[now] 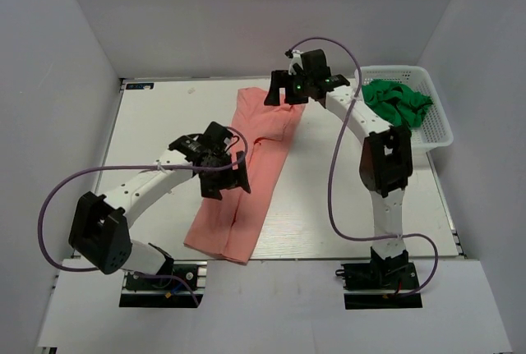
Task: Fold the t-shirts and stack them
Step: Rotate the tshirt 90 degrees
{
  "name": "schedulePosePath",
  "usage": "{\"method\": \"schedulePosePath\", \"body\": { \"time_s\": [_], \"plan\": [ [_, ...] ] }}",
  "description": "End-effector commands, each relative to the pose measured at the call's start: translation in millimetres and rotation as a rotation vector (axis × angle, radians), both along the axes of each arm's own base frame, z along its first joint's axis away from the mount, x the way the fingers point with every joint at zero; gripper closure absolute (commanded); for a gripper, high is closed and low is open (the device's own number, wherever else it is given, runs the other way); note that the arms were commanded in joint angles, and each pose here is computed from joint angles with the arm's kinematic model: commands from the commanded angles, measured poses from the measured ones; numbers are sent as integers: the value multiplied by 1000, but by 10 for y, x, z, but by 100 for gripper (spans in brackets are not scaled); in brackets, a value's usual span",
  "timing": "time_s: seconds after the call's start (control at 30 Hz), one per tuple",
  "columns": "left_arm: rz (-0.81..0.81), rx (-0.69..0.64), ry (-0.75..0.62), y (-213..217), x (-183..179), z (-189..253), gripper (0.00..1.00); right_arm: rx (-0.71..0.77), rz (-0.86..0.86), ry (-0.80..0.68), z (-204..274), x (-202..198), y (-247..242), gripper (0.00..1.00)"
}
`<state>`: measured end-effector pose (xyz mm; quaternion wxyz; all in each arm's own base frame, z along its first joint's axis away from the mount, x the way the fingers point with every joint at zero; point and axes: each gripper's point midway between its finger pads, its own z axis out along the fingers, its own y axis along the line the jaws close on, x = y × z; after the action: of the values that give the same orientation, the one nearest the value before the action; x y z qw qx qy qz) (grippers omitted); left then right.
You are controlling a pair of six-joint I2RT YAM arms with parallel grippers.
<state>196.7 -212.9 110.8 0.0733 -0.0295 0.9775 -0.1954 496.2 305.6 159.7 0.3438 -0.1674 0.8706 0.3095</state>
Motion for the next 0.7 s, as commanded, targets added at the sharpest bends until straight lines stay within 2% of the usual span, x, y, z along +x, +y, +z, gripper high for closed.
{"method": "schedulePosePath", "body": {
  "time_s": [0.0,0.03,0.07,0.1,0.17,0.23,0.27,0.47,0.57,0.67],
  "plan": [
    [266,293,-191,581,432,167,0,-75,-5,112,-159,-464,44,9],
    [288,306,-189,584,470,179,0,-69,-11,85,-35,-526,80,9],
    [322,319,-197,638,510,209,0,-105,-16,153,-331,-708,8,9],
    [391,339,-218,692,567,249,0,-91,-17,164,-296,-820,64,9],
    [403,321,-252,685,619,311,0,-88,18,210,-513,-1114,100,9],
    [424,281,-293,667,698,384,0,-9,86,203,-470,-1246,282,9],
    [427,273,-301,669,695,415,0,-2,105,270,-645,-1426,267,9],
    [426,255,-285,682,594,291,0,5,139,343,-958,-1529,348,9],
    [425,287,-247,728,517,231,0,-15,99,410,-1188,-1469,218,9],
    [433,283,-267,737,544,286,0,-26,52,426,-1305,-1403,74,9]
  ]
}}
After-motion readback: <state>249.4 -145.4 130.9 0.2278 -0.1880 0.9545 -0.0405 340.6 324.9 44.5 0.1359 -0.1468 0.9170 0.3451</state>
